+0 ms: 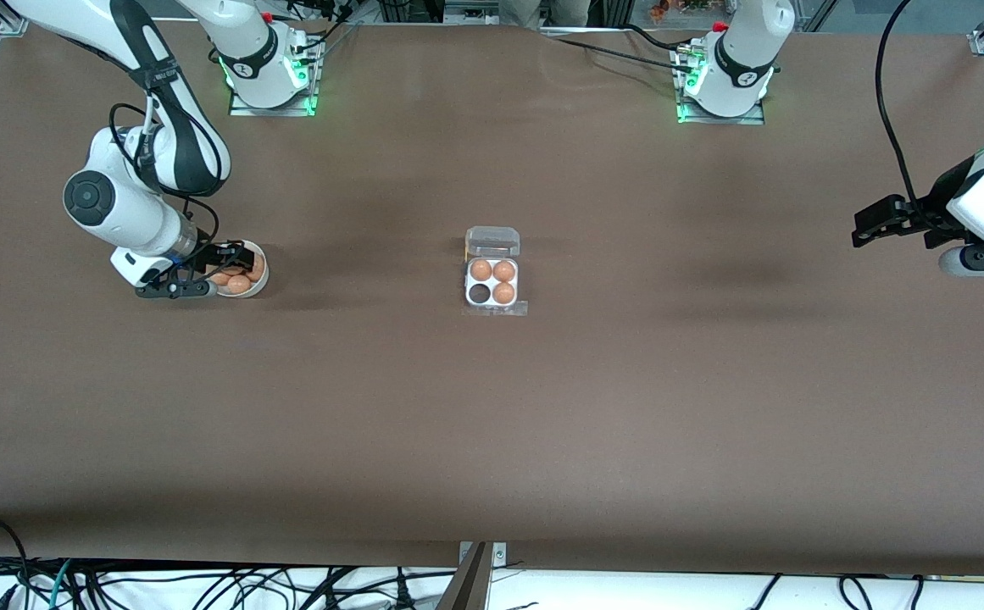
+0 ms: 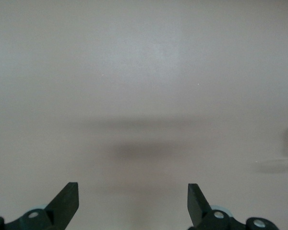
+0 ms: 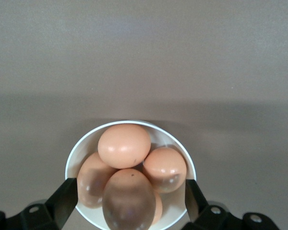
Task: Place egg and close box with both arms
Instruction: 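Lower the right gripper into the bowl and grasp one brown egg, then lift the brown egg out of the bowl with the right gripper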
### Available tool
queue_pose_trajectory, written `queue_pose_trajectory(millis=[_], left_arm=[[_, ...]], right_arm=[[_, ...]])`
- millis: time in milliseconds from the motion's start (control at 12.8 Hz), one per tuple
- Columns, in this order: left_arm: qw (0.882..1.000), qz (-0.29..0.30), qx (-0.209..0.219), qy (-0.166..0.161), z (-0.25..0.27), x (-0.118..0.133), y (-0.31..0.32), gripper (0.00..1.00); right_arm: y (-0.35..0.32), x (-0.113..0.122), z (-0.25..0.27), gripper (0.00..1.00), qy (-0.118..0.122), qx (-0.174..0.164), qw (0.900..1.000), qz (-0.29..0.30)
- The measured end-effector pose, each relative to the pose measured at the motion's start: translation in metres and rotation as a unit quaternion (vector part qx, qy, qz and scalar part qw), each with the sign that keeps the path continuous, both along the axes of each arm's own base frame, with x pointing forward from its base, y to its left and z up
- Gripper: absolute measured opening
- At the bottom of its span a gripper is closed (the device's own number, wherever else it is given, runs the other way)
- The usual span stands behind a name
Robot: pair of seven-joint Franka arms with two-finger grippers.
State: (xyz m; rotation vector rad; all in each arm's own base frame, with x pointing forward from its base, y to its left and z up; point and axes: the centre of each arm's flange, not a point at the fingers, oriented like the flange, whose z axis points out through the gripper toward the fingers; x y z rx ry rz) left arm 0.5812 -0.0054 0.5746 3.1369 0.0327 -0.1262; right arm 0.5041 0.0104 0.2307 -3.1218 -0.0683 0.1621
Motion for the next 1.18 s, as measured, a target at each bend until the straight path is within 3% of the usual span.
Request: queue_pose_trajectory(millis=[157, 314, 392, 549, 627, 941, 1176], left_arm=[[1.000, 0.000, 0.000, 0.000, 0.000, 0.000, 0.000, 1.00], [1.000, 0.000, 0.000, 0.000, 0.000, 0.000, 0.000, 1.00], [1.000, 0.000, 0.000, 0.000, 0.000, 0.000, 0.000, 1.00], [1.000, 0.000, 0.000, 0.000, 0.000, 0.000, 0.000, 1.00], [1.000, 0.000, 0.000, 0.000, 0.000, 0.000, 0.000, 1.00], [1.000, 0.000, 0.000, -0.001, 0.000, 0.000, 0.000, 1.00], [1.000, 0.000, 0.000, -0.004, 0.001, 0.001, 0.000, 1.00]], right_arm=[[0.000, -0.002, 0.001, 0.96, 0.000, 0.000, 1.000, 0.000], [0.000, -0.003, 0.002, 0.78, 0.000, 0.000, 1.000, 0.000], [0.000, -0.004, 0.002, 0.77, 0.000, 0.000, 1.000, 0.000], [0.000, -0.004, 0.002, 0.52, 0.000, 0.000, 1.000, 0.000], [0.001, -0.004, 0.003, 0.47, -0.001, 0.000, 1.000, 0.001], [0.010, -0.003, 0.012, 0.47, -0.007, 0.000, 1.000, 0.007], [0.024, 0.009, 0.062, 0.47, 0.012, -0.002, 1.000, 0.006]])
